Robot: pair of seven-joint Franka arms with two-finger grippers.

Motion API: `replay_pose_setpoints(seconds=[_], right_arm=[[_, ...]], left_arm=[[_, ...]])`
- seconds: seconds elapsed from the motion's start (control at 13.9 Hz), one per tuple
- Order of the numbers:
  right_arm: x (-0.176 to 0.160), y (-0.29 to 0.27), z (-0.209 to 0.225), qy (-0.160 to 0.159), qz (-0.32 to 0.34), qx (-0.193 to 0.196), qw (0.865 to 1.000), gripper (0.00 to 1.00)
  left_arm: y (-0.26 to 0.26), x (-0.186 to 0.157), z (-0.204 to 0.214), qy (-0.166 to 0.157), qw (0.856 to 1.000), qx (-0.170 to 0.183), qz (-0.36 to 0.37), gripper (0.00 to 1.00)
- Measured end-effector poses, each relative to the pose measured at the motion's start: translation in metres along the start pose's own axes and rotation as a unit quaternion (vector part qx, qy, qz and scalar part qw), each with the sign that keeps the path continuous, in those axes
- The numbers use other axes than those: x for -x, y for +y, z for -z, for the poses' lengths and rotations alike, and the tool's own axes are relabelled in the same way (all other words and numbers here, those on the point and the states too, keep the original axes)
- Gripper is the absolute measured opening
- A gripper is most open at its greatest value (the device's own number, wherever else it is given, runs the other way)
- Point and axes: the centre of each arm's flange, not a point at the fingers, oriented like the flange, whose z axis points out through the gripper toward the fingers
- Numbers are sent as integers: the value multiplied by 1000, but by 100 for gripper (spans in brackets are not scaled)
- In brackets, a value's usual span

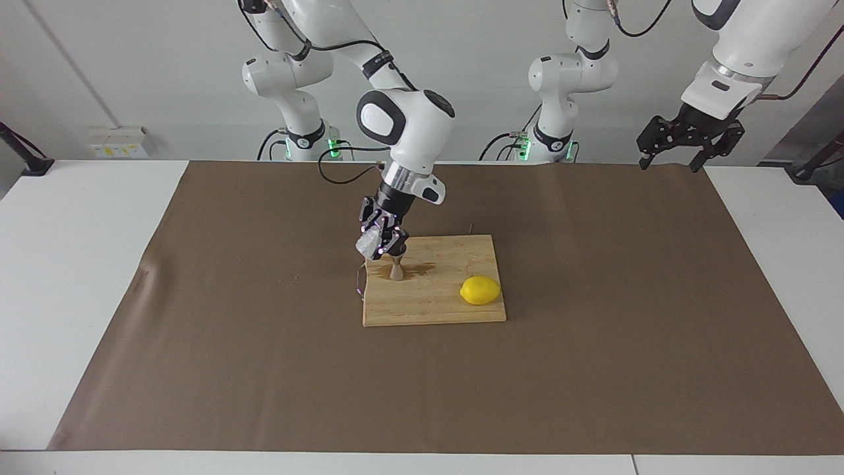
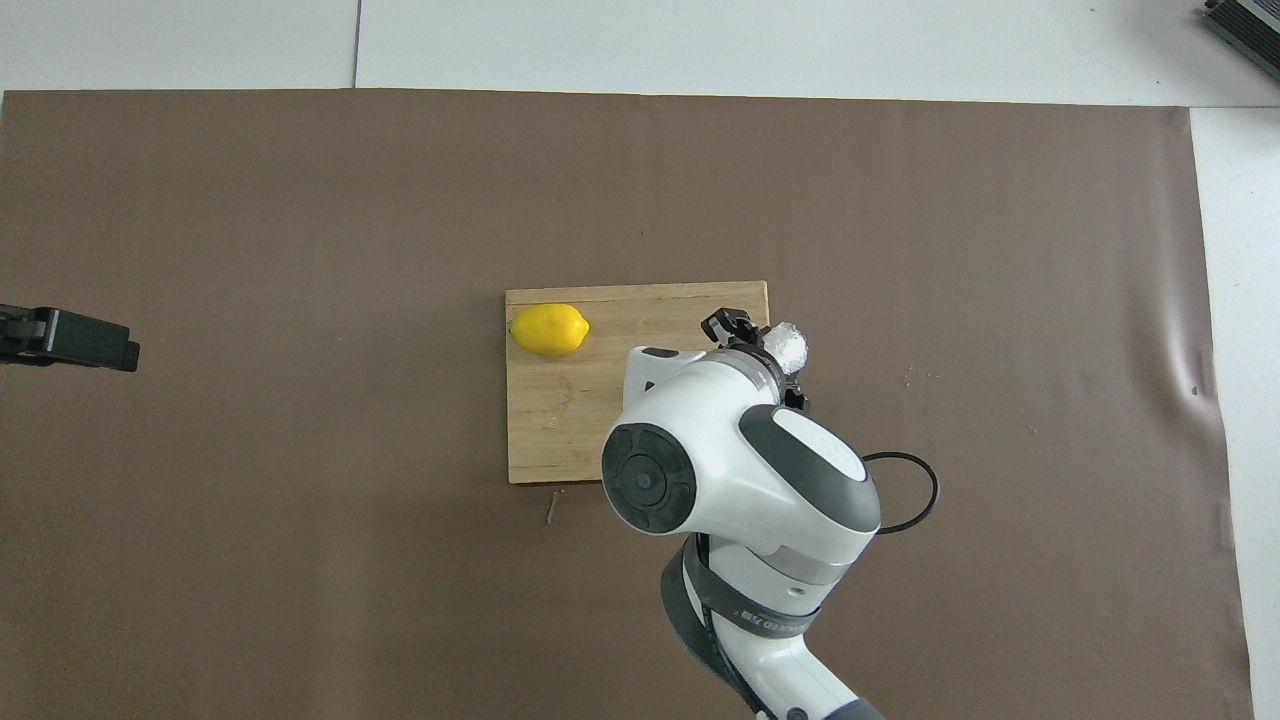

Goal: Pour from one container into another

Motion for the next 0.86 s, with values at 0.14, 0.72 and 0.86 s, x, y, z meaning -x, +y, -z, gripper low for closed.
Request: replay_pose_setpoints(seconds=[0.14,0.72,0.86], right_arm=[[-5,0,3,-1,5,2,1000,50],[-7,1,6,-2,5,5,1000,50],[-6,2,8,-2,2,6,1000,50]], left_arm=[[0,0,0,0,1000,0,0,100],[0,0,0,0,1000,0,0,100],[0,0,0,0,1000,0,0,100]])
